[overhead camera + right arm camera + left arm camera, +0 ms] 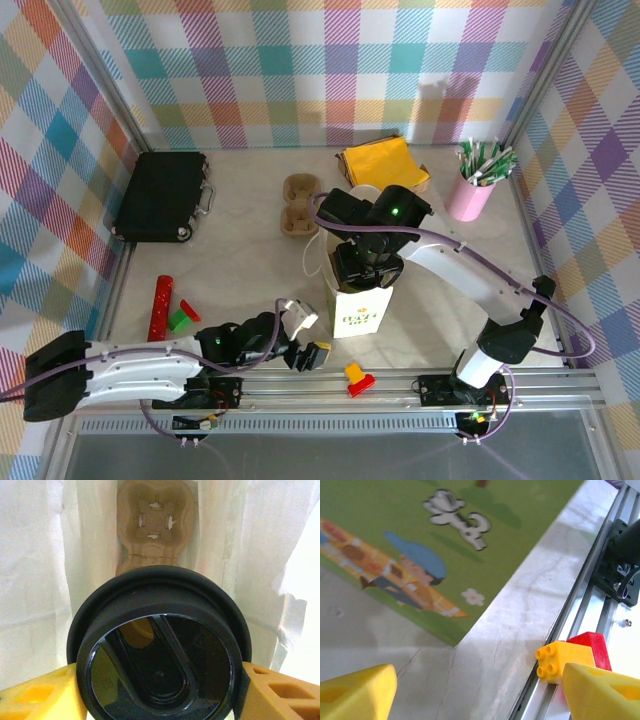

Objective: Pack the takeout coffee

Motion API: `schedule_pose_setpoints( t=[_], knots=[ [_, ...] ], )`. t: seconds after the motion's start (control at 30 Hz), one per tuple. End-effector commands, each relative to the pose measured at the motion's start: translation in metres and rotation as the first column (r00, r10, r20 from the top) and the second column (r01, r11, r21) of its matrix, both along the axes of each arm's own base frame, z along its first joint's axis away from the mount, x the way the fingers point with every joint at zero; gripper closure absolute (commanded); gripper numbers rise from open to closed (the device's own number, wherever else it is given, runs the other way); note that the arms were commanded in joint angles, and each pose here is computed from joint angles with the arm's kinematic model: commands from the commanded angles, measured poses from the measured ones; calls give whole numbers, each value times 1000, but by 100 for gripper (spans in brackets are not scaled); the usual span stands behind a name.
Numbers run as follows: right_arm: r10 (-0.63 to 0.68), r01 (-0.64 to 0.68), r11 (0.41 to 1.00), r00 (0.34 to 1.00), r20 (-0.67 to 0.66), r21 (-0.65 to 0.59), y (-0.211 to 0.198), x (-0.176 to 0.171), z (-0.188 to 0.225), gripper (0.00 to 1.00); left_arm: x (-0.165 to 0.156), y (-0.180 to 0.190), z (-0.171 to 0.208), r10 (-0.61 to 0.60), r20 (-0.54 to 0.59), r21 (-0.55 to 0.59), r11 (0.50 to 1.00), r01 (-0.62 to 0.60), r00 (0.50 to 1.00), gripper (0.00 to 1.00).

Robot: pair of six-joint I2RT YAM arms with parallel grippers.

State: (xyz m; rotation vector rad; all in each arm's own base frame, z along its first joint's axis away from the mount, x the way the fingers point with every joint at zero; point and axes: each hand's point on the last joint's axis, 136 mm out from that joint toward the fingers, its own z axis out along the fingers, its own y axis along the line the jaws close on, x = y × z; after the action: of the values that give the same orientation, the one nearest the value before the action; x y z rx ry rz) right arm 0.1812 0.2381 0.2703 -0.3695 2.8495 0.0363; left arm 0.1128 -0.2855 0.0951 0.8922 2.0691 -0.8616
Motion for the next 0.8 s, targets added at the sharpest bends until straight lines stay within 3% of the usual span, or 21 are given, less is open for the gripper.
schedule_pose_setpoints(
  t=[0.0,0.4,0.77],
  knots=[
    [-8,8,1000,1000,-11,16,-3,-5,2,33,4,-23,18,-36,114,-72,996,45,993,14],
    [-29,30,998,999,-27,57,-6,2,-4,35,44,-47,3,121,220,-93,990,-102,968,23],
    [-49,51,997,998,-32,64,-7,20,-8,37,60,-71,1,162,267,-151,981,-124,950,28]
  ],
)
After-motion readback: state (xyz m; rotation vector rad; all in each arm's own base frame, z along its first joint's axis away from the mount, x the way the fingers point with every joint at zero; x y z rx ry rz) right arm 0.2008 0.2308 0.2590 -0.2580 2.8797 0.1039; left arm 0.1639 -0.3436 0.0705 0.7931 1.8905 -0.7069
